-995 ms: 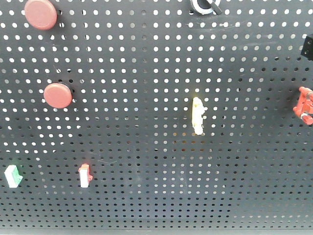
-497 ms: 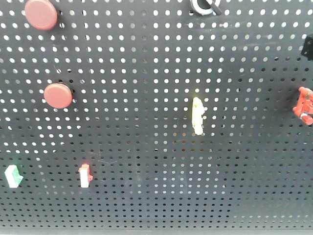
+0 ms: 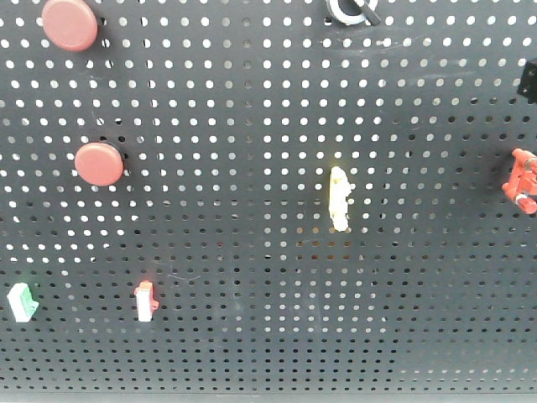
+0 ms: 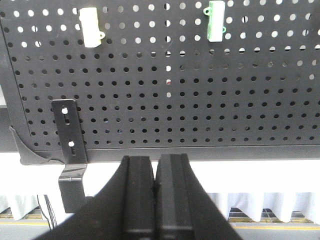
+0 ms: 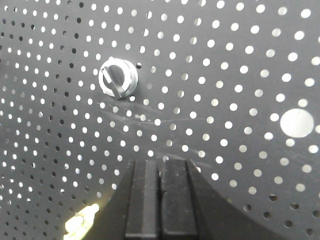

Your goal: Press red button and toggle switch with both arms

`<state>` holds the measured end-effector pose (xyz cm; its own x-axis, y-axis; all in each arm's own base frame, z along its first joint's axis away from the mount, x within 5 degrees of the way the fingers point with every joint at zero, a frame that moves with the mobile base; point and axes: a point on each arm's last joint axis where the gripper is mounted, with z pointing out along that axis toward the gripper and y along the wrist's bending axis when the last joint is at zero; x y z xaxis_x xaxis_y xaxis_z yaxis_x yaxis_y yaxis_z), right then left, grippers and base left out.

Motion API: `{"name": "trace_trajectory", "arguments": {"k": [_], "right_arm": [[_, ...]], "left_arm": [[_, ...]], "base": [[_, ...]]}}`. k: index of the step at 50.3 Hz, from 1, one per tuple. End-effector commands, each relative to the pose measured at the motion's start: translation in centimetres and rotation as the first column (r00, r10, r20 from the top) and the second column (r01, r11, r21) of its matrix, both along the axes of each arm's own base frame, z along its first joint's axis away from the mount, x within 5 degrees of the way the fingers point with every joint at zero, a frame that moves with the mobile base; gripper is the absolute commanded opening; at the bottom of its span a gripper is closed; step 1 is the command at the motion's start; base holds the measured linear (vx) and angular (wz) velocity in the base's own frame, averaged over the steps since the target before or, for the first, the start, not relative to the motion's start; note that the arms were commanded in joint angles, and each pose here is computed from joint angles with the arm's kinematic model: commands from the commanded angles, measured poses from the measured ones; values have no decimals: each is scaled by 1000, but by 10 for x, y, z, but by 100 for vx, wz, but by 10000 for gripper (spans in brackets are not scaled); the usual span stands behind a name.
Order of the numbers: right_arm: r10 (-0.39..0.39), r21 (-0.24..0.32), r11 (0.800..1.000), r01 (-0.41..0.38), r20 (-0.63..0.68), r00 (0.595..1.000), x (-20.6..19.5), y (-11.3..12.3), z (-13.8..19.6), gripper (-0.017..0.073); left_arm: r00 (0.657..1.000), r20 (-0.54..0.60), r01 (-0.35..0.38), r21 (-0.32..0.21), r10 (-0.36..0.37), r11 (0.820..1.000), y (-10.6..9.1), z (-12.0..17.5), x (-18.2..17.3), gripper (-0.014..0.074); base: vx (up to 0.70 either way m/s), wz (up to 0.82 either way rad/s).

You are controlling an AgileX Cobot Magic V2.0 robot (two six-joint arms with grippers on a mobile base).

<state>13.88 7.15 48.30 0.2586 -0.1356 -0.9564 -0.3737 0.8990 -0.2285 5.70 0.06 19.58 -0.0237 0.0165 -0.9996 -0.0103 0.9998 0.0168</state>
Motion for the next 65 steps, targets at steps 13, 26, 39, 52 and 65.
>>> {"name": "trace_trajectory", "arguments": {"k": [13,26,39,52,65], "right_arm": [[22,21,999,-24,101,995,-8,-1,15,-3],[-58,43,998,54,100,993,-24,-22,17,-3],[-348,76,933,352,-65,935,-57,-67,-118,-3],[-395,-95,919,384,-172,903,-71,-69,-263,-3],[-380,17,917,398,-264,887,-82,-71,-293,-3]], "left_arm": [[1000,31,3,-8,-2,1000,0,-3,2,2],[1000,31,3,-8,-2,1000,0,-3,2,2],[1000,31,2,-8,-1,1000,0,-3,2,2],[1000,31,2,-8,-1,1000,0,-3,2,2],[1000,30,2,-8,-1,1000,0,-3,3,2]], "base": [[0,0],[0,0],[0,0],[0,0],[0,0]]}}
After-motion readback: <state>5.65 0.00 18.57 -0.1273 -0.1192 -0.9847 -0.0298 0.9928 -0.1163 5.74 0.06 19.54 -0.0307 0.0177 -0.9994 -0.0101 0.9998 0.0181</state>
